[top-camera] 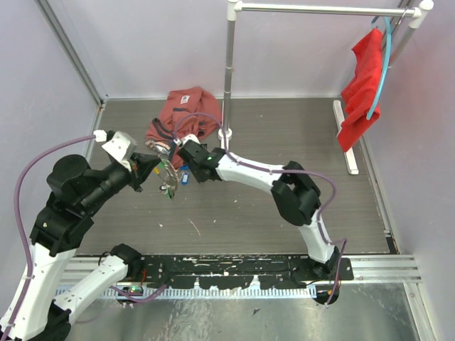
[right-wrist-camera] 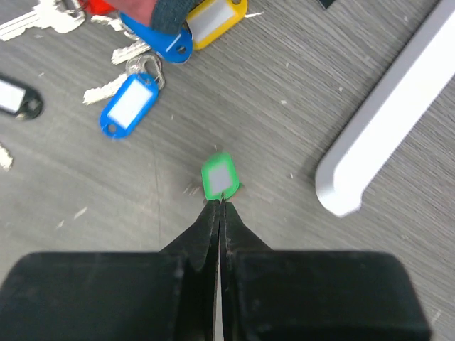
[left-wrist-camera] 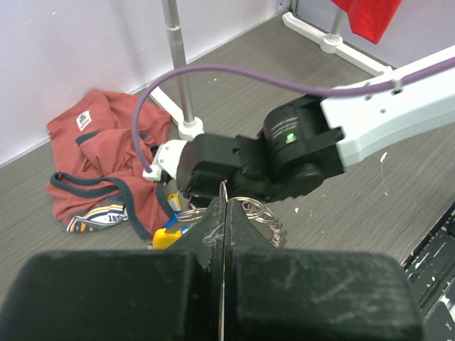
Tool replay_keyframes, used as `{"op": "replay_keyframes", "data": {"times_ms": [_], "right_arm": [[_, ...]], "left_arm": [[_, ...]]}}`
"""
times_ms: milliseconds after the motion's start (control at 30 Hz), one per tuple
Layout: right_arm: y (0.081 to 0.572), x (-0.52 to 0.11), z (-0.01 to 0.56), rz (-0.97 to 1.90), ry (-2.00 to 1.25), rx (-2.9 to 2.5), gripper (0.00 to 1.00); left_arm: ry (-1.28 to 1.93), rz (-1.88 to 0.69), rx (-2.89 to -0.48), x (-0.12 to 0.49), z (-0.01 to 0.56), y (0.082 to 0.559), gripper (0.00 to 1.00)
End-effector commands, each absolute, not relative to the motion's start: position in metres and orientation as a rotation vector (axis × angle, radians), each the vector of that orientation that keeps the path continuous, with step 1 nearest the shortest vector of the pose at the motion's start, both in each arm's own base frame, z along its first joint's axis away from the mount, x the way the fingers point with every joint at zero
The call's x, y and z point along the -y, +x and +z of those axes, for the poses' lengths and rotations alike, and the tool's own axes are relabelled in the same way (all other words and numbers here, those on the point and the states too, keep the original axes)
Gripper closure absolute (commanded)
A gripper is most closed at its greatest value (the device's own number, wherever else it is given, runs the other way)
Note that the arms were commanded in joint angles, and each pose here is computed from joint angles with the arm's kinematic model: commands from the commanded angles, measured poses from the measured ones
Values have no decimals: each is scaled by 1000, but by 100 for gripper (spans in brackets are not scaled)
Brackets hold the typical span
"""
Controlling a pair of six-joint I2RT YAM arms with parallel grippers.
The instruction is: Put the keys on the keyring
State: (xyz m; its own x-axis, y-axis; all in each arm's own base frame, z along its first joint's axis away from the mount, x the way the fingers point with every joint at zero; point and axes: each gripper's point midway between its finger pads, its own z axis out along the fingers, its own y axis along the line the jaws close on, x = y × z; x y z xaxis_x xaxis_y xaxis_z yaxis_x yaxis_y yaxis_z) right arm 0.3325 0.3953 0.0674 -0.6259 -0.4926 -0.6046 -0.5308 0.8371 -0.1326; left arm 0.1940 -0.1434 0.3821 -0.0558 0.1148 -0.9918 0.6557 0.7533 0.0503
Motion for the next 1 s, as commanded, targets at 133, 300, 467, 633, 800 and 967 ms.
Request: {"op": "replay_keyframes", "data": {"times_ms": [133, 300, 467, 633, 800, 967], "right_arm": [[315, -381, 153, 457, -723, -2252, 99], [287, -361, 186, 687, -840, -2143, 99], [266, -336, 222, 817, -889, -2024, 99], [247, -316, 264, 846, -933, -1862, 99], [221, -301, 308, 913, -958, -1690, 99], [194, -283, 333, 921, -1028, -1653, 99]], "left_arm": [[663, -555, -1515, 154, 401, 189, 100], [716, -606, -1529, 163, 393, 185, 100], [775, -680, -1546, 176, 385, 180, 100], [807, -749, -1574, 188, 374, 181, 100], [819, -821, -1588, 201, 368, 184, 100], [852, -847, -1578, 221, 366, 182, 100]]}}
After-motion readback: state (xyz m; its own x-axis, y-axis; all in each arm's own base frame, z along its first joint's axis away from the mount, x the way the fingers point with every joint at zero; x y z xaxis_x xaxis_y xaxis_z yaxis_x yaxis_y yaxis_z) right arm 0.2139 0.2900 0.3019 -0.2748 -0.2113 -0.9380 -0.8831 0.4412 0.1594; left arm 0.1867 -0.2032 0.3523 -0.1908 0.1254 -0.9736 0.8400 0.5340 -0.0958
